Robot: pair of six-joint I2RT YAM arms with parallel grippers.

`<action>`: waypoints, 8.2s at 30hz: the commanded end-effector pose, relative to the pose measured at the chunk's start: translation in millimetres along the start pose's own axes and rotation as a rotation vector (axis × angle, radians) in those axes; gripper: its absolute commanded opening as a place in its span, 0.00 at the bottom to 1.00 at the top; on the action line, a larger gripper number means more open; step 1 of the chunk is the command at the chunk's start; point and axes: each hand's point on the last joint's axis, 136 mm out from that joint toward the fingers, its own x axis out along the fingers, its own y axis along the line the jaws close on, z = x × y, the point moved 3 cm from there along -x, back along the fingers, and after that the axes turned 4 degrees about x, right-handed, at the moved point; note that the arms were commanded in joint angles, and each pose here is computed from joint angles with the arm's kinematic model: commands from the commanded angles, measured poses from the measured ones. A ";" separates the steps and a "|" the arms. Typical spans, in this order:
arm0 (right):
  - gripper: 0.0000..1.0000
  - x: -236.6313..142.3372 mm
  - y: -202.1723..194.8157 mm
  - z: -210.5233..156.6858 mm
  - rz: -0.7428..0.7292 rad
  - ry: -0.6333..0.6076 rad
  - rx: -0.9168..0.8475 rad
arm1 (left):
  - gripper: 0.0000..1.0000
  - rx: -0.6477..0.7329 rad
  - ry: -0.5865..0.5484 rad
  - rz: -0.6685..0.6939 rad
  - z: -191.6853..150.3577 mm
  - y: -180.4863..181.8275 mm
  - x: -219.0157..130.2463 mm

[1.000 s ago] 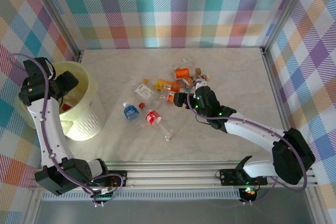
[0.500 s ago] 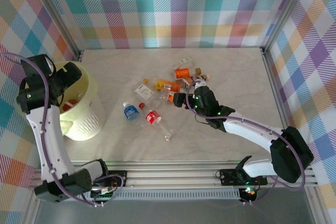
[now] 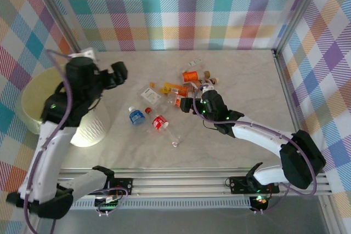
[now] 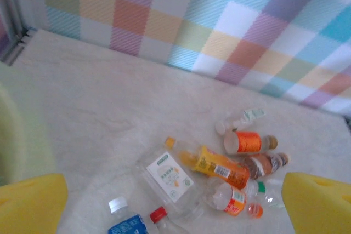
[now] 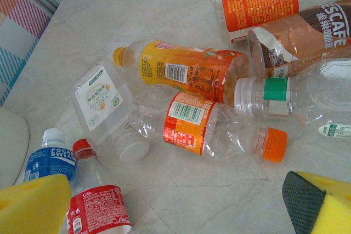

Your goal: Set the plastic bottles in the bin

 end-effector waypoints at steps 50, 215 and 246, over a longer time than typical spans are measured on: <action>1.00 -9.5 0.2 2.7 0.004 -0.023 0.038 | 0.78 -0.328 0.650 0.194 -291.8 61.7 174.1; 0.97 78.0 -179.3 25.1 -0.782 -0.049 1.292 | 1.00 -0.124 0.024 -0.526 -38.6 -36.0 8.0; 0.42 -1.3 -160.9 81.5 -0.410 -0.356 0.731 | 1.00 -0.137 0.087 -0.545 -60.6 -49.8 40.2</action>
